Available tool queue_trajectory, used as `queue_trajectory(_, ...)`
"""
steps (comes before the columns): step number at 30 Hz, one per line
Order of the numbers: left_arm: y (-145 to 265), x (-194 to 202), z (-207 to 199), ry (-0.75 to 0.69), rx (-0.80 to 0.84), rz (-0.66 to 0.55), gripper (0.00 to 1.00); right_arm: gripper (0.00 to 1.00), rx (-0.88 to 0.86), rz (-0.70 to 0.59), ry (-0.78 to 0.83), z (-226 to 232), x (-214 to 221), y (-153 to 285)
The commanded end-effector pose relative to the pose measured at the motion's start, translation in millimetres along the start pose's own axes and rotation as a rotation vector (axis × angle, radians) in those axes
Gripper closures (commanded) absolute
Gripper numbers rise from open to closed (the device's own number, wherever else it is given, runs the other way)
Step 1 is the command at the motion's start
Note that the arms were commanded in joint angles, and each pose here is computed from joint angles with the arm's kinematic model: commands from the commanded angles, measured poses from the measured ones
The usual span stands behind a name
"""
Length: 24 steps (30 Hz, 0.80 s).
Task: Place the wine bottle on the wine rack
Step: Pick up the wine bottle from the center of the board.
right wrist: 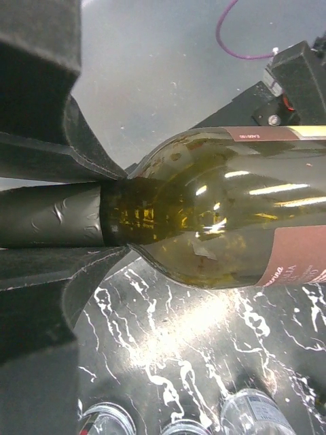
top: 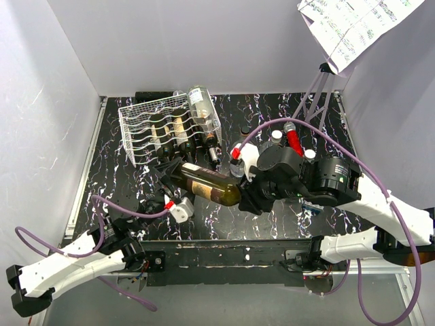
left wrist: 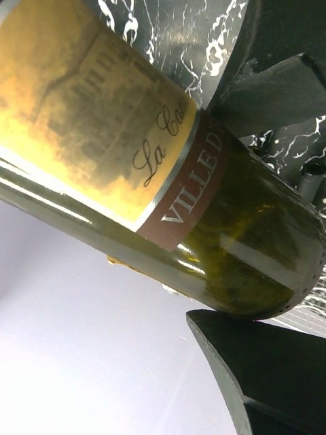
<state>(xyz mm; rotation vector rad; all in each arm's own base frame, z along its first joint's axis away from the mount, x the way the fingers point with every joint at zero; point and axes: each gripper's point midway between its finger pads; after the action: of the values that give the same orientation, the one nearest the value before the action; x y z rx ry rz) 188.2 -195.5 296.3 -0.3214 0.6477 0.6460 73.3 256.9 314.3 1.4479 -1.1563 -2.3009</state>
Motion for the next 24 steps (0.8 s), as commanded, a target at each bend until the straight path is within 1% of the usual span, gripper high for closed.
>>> queue_trajectory(1,77.9,31.1,137.5,0.397,-0.765,0.289,0.02,0.99,0.088,-0.305,-0.116,-19.2,-49.9,46.9)
queue_trajectory(2,85.3,31.8,143.4,0.415,-0.789,0.324,0.02,0.99,0.073,-0.298,-0.115,-15.8,-50.2,43.0)
queue_trajectory(4,93.5,33.5,143.6,0.478,-0.783,0.368,0.02,0.99,0.048,-0.286,-0.114,-10.3,-51.8,32.4)
queue_trajectory(6,121.5,45.8,153.9,0.572,-0.946,0.478,0.02,0.99,-0.036,-0.281,-0.106,5.4,-54.7,17.8)
queue_trajectory(7,127.2,48.7,151.0,0.602,-0.944,0.516,0.02,0.99,-0.066,-0.277,-0.108,11.3,-55.6,11.1)
queue_trajectory(8,126.7,44.2,147.8,0.728,-0.935,0.482,0.02,0.99,-0.078,-0.266,-0.107,14.4,-56.4,1.9)
queue_trajectory(11,129.2,33.8,147.9,0.805,-0.875,0.452,0.02,0.99,-0.108,-0.239,-0.109,22.2,-57.8,-17.9)
queue_trajectory(12,127.9,32.1,147.6,0.809,-0.862,0.451,0.02,0.99,-0.111,-0.233,-0.109,23.0,-57.8,-23.1)
queue_trajectory(14,123.8,33.3,145.4,0.773,-0.837,0.478,0.02,0.99,-0.11,-0.234,-0.111,23.1,-58.7,-28.5)
queue_trajectory(17,115.6,40.5,136.6,0.719,-0.804,0.543,0.02,0.99,-0.09,-0.238,-0.112,19.4,-58.7,-30.5)
queue_trajectory(22,102.4,55.5,117.4,0.552,-0.704,0.584,0.02,0.99,-0.06,-0.298,-0.122,11.9,-64.2,-16.2)
queue_trajectory(24,99.0,60.6,106.7,0.524,-0.655,0.592,0.02,0.99,-0.039,-0.324,-0.13,7.4,-66.4,-8.6)
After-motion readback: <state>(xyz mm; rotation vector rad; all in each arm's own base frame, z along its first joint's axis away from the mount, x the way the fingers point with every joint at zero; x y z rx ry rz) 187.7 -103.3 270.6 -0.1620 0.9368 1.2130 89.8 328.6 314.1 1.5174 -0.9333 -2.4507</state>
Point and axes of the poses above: each gripper's point midway between its finger pads, its own y axis back along the fingers, its own z axis along the line the jaws close on, x = y × z, and after that the axes turned 2 degrees about -y, right-handed
